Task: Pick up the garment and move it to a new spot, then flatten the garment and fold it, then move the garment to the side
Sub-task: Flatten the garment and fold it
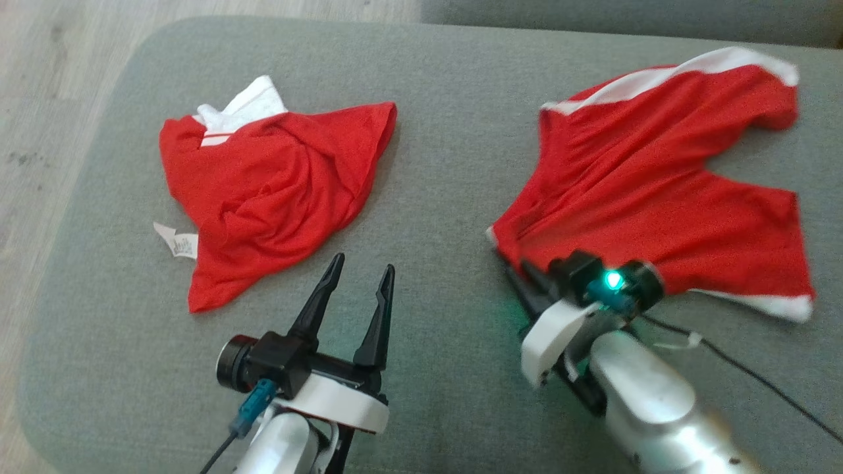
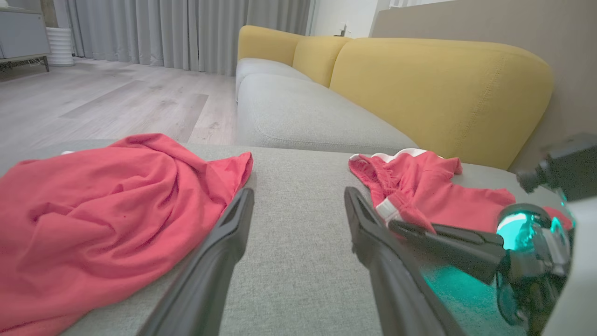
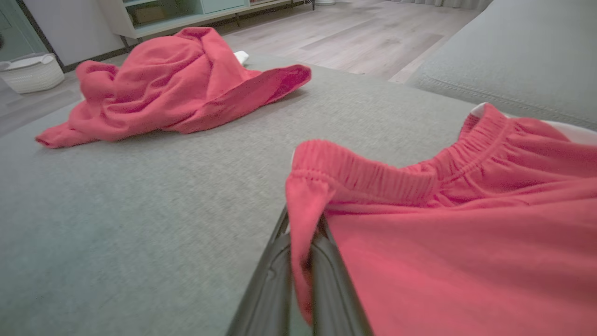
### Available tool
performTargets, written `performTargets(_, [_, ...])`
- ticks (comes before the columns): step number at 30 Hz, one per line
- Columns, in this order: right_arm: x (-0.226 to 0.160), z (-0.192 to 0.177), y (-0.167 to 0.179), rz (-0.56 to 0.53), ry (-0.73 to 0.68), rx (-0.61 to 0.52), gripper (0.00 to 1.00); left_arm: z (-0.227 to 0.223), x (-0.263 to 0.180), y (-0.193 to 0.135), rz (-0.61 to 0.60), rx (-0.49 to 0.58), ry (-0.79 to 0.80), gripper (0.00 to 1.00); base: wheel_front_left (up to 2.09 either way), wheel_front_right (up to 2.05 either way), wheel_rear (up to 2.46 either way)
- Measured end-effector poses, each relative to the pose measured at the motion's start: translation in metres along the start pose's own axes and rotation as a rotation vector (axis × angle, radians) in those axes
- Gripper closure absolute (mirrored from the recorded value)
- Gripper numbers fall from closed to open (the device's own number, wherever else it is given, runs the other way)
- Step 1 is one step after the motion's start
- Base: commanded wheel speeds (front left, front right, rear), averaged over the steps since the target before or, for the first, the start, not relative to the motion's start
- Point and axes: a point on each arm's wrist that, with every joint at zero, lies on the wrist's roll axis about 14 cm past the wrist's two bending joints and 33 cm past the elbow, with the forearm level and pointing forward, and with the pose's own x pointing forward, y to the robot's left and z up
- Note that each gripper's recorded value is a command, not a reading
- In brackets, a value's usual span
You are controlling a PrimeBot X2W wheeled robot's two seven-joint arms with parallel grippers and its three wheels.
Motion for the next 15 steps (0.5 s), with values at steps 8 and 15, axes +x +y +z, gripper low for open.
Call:
performTargets(8, [-0.012,0.004,0.019,0.031,-0.005,0.047,0.00,0.007,0.001,-0.010,-0.029,0.005,-0.022,0.00,0.00,0.00,0.00])
performTargets(15, [-0.027,0.043,-0.026,-0.116,-0.157,0.114,0.00,0.014,0.002,-0.013,-0.039,0.021,-0.043,0.00,0.00,0.00,0.00])
